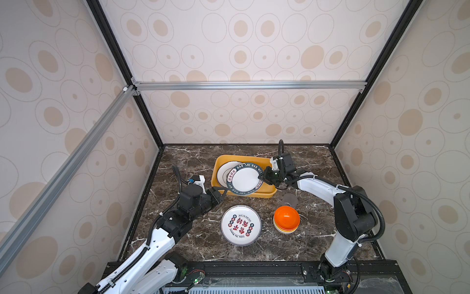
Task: Place the mixed dishes into the plastic bin
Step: 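Carry the green-rimmed plate toward the bin with the right gripper while the left releases, then lower the green-rimmed plate upright against the bin wall with the right gripper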
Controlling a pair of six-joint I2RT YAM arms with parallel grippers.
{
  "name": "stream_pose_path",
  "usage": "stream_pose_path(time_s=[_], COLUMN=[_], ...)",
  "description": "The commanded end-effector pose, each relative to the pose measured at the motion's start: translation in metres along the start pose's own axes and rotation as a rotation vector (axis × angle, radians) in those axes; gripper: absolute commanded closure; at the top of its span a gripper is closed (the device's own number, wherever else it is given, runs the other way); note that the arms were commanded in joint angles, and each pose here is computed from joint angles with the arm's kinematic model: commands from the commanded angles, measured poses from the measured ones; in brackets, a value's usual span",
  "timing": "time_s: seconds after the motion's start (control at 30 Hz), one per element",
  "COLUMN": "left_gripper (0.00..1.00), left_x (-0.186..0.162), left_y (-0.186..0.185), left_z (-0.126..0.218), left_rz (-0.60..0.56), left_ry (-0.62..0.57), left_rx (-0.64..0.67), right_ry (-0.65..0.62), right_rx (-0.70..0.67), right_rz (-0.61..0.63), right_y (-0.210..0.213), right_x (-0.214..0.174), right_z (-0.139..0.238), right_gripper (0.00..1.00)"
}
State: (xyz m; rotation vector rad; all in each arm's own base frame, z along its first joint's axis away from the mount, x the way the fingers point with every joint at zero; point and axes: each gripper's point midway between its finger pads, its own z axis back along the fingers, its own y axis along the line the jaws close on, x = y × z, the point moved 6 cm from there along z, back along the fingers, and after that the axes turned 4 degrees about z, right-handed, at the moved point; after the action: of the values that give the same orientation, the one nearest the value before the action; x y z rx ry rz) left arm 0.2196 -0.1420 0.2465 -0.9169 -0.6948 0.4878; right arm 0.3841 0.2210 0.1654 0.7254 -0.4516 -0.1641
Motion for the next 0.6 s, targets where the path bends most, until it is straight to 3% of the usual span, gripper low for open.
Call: stream_pose_path(time_s=[0.0,0.57], left_gripper=[0.50,0.50], left_x=[0.003,0.000], left_y=[0.003,0.011], left_z=[0.004,-0.001], left_rz=[-0.015,-0.006], left_ry=[-0.023,-0.009], left_rx=[0.020,0.051], right_ry=[-0.054,-0.045], right_rx=[0.058,0.066], right_rz=[-0.001,-0.022], right_y=[0.015,0.014], right_x=[0.020,0.040], right_z=[-0.005,-0.046], right_gripper=[1.00,1.00])
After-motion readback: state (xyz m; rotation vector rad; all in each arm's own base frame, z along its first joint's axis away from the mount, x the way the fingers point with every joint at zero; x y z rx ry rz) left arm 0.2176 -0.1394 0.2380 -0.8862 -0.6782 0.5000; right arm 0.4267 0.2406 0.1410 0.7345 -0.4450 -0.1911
